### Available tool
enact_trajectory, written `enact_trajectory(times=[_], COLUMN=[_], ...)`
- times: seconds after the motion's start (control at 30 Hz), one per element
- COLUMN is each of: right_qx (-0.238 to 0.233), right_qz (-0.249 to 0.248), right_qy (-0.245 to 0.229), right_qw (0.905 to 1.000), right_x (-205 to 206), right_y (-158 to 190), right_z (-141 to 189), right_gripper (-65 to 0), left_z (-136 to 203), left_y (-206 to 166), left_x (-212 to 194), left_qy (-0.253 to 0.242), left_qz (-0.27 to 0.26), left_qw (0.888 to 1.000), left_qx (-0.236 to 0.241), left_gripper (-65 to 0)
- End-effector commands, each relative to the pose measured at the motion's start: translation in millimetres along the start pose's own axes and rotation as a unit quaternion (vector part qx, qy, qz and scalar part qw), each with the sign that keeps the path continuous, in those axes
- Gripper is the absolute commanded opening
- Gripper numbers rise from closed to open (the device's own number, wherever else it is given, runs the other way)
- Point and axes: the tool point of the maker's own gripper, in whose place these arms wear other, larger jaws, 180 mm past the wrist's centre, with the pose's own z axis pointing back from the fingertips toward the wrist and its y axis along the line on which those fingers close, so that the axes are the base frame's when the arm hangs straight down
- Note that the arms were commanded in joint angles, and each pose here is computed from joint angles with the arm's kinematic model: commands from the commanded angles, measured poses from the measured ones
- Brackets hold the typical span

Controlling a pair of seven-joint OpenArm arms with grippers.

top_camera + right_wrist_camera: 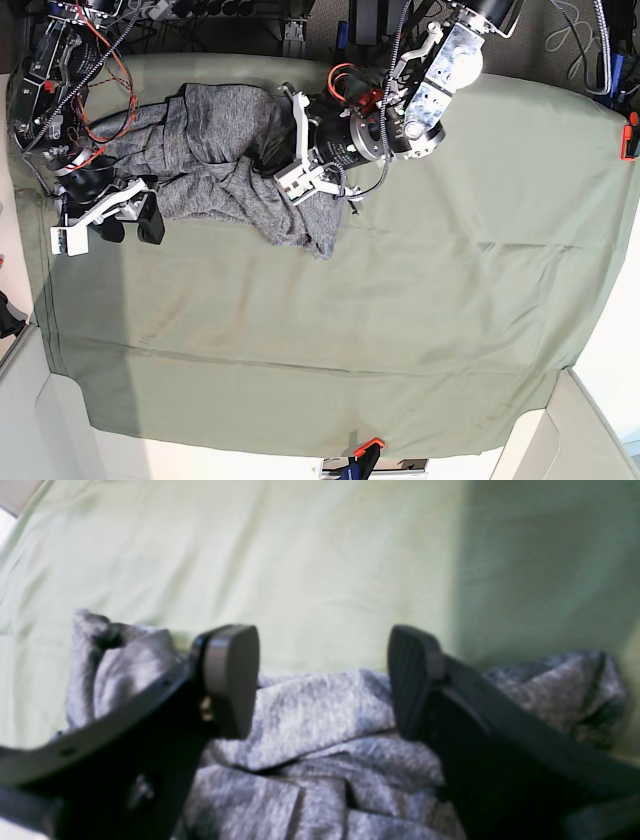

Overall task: Fold the T-shirt properly
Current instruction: 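Lay the folded end down and release with the left gripper, then regrasp the folded shirt with the left gripper and press it flat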

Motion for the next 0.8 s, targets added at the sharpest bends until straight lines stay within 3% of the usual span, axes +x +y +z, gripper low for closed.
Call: enact_trajectory(times=[0.0, 0.33, 0.6, 0.77], right_qx=[0.007, 0.008, 0.04, 0.048], right_qz=[0.008, 0.008, 0.014, 0.016], right_qy=[-0.025, -0.025, -0.035, -0.028], right_qw=[0.9996, 0.9996, 0.9985, 0.9983], right_x=[16, 16, 20, 18], right_y=[3, 3, 14, 15], right_z=[2, 2, 3, 4], right_gripper=[-24.9, -24.9, -24.9, -24.9], left_z=[-1, -6, -17, -25], left_y=[5, 9, -22, -54], left_x=[20, 54, 80, 79], left_qy=[-0.025, -0.072, -0.105, -0.09], left_qz=[-0.006, -0.005, 0.013, -0.031], left_qw=[1.0, 0.997, 0.994, 0.994], left_qx=[0.009, 0.006, -0.031, -0.061], left_gripper=[-65.0, -65.0, -65.0, -65.0])
